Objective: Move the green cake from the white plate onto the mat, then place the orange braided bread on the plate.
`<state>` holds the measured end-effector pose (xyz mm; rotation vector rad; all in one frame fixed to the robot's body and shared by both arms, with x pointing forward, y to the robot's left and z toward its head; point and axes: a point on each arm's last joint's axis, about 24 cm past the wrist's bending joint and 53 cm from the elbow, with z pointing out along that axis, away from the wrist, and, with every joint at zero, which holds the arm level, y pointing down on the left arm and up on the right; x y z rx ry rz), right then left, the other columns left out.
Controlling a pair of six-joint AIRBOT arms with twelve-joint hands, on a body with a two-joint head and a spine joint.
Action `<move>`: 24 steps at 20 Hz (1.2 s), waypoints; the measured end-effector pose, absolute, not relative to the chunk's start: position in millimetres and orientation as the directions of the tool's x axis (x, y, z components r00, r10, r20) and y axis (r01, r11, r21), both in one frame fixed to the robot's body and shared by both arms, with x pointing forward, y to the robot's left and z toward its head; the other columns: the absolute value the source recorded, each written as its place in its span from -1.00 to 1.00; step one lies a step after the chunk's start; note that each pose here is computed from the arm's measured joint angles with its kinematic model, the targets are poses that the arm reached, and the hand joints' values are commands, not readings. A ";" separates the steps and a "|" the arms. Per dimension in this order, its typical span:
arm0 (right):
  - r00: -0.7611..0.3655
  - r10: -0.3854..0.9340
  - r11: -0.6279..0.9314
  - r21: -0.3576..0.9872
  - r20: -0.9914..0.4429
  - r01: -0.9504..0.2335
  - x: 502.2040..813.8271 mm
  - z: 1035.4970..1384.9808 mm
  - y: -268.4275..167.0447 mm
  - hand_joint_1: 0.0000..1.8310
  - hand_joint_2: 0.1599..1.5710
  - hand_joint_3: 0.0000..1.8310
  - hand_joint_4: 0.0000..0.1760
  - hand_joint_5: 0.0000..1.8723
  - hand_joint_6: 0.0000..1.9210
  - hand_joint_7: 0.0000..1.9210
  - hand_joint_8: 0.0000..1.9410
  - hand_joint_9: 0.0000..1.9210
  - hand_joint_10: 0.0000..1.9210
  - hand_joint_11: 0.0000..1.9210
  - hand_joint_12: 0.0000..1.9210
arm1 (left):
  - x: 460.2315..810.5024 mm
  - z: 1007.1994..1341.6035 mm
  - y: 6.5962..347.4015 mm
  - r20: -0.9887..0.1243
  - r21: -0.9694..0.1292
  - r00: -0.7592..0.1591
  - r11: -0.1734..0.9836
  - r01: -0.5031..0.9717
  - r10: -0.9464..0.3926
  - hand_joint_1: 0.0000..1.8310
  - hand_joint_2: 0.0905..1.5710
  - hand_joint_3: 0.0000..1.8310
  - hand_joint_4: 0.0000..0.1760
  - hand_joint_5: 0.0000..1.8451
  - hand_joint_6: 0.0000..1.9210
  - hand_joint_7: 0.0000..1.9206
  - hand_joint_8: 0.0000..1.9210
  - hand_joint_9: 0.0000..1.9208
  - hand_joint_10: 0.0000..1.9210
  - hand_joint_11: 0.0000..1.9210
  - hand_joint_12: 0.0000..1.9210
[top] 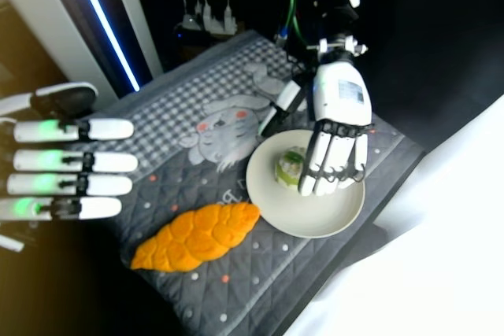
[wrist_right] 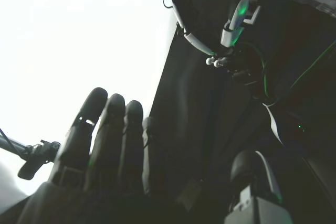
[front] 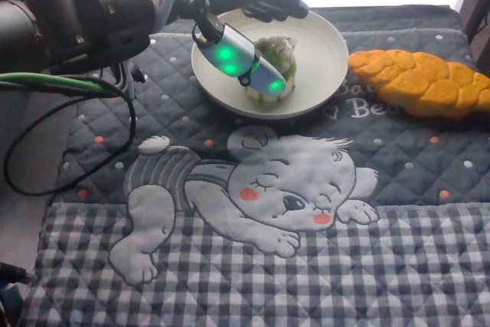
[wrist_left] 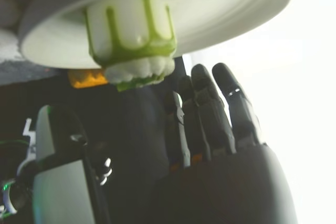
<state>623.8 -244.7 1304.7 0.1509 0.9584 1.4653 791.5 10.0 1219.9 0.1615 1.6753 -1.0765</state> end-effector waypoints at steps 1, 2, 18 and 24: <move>-0.176 0.875 0.167 0.623 -0.451 -0.764 623.9 1304.8 -244.8 -0.75 0.13 -1.00 -0.70 -0.79 -1.00 -0.65 -1.00 -0.64 -1.00 -0.92 -0.10 | 793.0 1218.5 9.6 -0.826 -0.564 -0.405 0.583 0.584 -0.394 -0.13 -0.03 -1.00 -0.12 -0.51 -1.00 -0.46 -1.00 -0.43 -0.99 -0.80 -0.13; -0.177 0.875 0.168 0.623 -0.451 -0.764 623.9 1304.7 -244.7 -0.77 0.14 -1.00 -0.83 -0.80 -1.00 -0.66 -1.00 -0.65 -1.00 -0.90 -0.10 | 794.6 1216.2 9.0 -0.825 -0.565 -0.406 0.589 0.578 -0.393 -0.14 -0.02 -1.00 -0.03 -0.50 -1.00 -0.45 -0.99 -0.42 -0.99 -0.81 -0.13; -0.178 0.878 0.156 0.618 -0.444 -0.770 621.1 1306.4 -243.8 -0.77 0.06 -1.00 -0.43 -0.84 -1.00 -0.66 -1.00 -0.64 -1.00 -0.82 -0.19 | 796.5 1191.8 -0.3 -0.828 -0.557 -0.428 0.615 0.558 -0.362 0.46 0.45 -1.00 -1.00 -0.02 0.21 -0.14 0.17 -0.18 0.37 -0.39 0.18; -0.180 0.878 0.154 0.619 -0.443 -0.770 620.7 1306.2 -243.2 -0.83 0.07 -1.00 -0.29 -0.82 -0.99 -0.63 -0.99 -0.62 -0.99 -0.79 -0.16 | 799.6 1205.5 14.0 -0.768 -0.640 -0.460 0.549 0.537 -0.445 0.28 0.50 -1.00 -1.00 -0.06 0.29 -0.21 0.30 -0.20 -0.34 -0.58 0.33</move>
